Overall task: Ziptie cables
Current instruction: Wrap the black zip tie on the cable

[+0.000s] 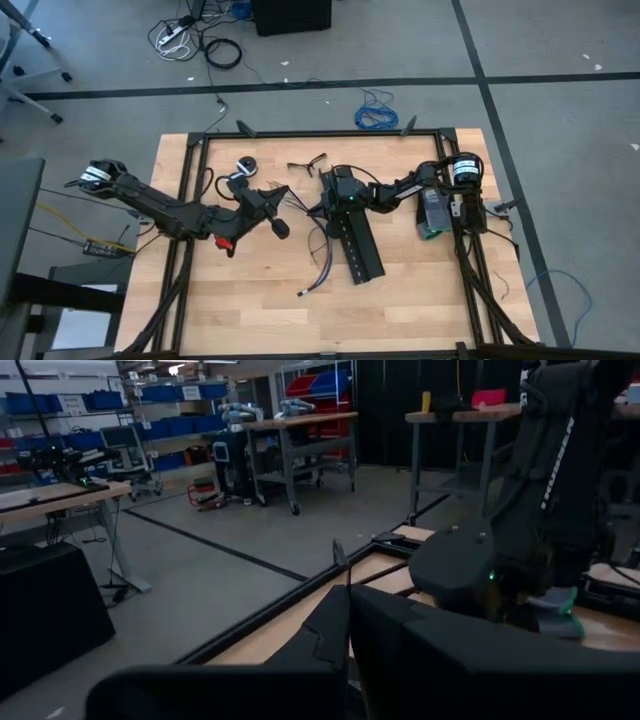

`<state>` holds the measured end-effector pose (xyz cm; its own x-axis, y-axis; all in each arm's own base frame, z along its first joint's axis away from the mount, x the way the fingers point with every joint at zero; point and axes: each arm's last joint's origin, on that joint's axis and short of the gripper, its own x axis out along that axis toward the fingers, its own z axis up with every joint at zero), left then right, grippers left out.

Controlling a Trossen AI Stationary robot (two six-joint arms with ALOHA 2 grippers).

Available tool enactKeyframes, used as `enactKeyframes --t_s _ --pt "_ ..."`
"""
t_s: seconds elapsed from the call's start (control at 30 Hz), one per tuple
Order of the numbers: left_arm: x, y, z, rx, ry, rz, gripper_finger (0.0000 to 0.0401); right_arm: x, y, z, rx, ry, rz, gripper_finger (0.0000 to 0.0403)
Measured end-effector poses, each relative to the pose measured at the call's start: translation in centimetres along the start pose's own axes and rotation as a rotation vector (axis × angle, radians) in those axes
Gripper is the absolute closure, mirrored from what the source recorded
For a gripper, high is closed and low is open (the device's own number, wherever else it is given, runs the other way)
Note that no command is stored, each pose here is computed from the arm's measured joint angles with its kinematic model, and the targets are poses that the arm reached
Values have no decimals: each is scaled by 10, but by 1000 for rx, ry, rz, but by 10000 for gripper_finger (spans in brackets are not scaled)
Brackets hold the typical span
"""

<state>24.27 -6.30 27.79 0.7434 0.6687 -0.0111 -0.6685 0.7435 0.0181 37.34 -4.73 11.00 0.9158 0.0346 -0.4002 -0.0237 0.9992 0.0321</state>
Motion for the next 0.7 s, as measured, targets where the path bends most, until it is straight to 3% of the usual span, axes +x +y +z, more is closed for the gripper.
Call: enactKeyframes --t_s 0.7 --pt "-4 1 4 6 -7 -10 401 0 0 0 -1 -1 -1 390"
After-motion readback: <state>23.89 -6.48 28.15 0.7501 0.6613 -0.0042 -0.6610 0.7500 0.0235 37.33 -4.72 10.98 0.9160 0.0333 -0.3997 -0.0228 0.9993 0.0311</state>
